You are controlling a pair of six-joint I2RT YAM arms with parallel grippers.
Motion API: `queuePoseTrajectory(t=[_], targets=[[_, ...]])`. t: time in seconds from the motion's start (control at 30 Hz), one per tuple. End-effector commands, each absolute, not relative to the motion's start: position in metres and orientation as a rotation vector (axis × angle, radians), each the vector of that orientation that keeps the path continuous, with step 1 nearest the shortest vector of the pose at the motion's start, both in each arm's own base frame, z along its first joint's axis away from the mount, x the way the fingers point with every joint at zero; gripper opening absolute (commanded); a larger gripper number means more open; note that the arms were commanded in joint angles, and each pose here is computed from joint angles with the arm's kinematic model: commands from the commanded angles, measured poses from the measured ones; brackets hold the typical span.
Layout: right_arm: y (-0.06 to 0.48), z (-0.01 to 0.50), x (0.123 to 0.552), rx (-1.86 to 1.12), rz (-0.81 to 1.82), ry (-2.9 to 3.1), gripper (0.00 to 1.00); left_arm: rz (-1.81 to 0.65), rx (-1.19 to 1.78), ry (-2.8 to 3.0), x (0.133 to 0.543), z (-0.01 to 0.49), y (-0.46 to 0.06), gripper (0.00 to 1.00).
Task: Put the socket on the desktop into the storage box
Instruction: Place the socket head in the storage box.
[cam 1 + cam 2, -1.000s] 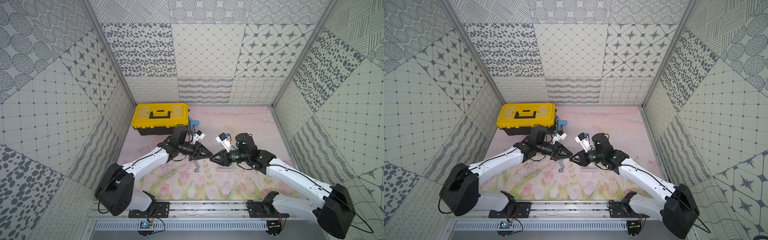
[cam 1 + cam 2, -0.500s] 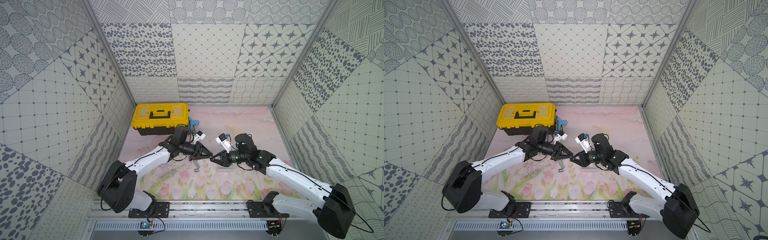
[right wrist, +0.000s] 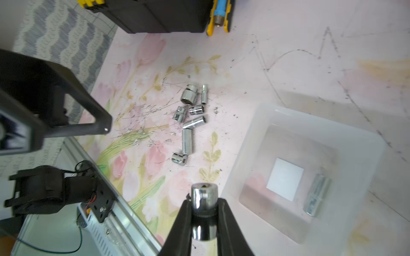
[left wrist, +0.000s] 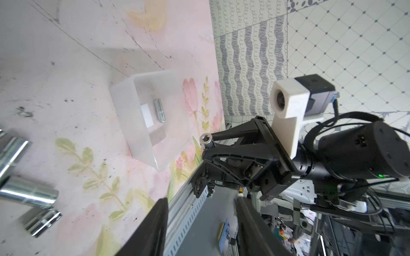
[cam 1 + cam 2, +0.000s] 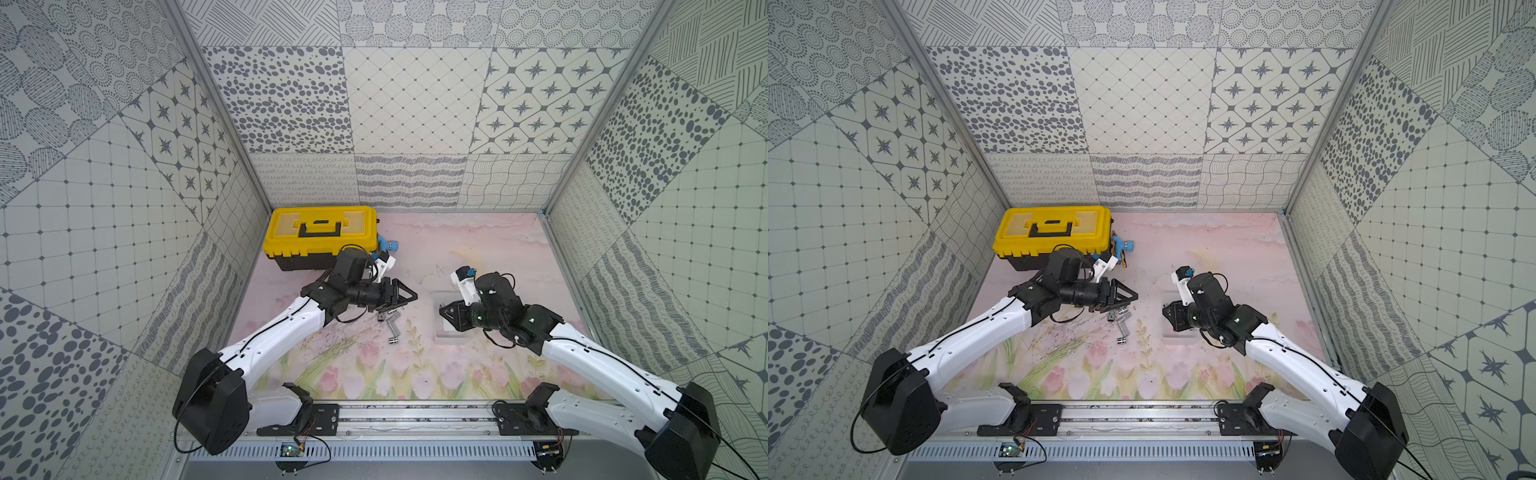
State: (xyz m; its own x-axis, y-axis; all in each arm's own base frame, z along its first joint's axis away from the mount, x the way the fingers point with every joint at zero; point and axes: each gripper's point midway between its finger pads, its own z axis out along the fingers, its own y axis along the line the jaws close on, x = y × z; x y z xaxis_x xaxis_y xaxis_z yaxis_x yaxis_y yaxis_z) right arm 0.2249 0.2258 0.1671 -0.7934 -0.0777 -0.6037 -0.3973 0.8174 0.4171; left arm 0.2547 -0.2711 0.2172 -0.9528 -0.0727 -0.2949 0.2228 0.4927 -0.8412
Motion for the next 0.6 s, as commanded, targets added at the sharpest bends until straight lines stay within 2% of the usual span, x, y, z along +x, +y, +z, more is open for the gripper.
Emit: queuePoseTrajectory(t=[0.0,0.3,0.57], targets=[[0.202,0.149,0.232,-0.224,0.517,2.450,0.00,-1.070,0.008,2.476,0.270,0.188,-0.230,0.53],[0.201,0.114,0.240,-0.174,0.364,2.542,0.00,-0.891,0.019,2.537,0.249,0.154,-0.217,0.48],[0.206,0.105,0.242,-0.166,0.353,2.563,0.00,-0.766,0.075,2.572,0.233,0.136,-0.215,0.48]])
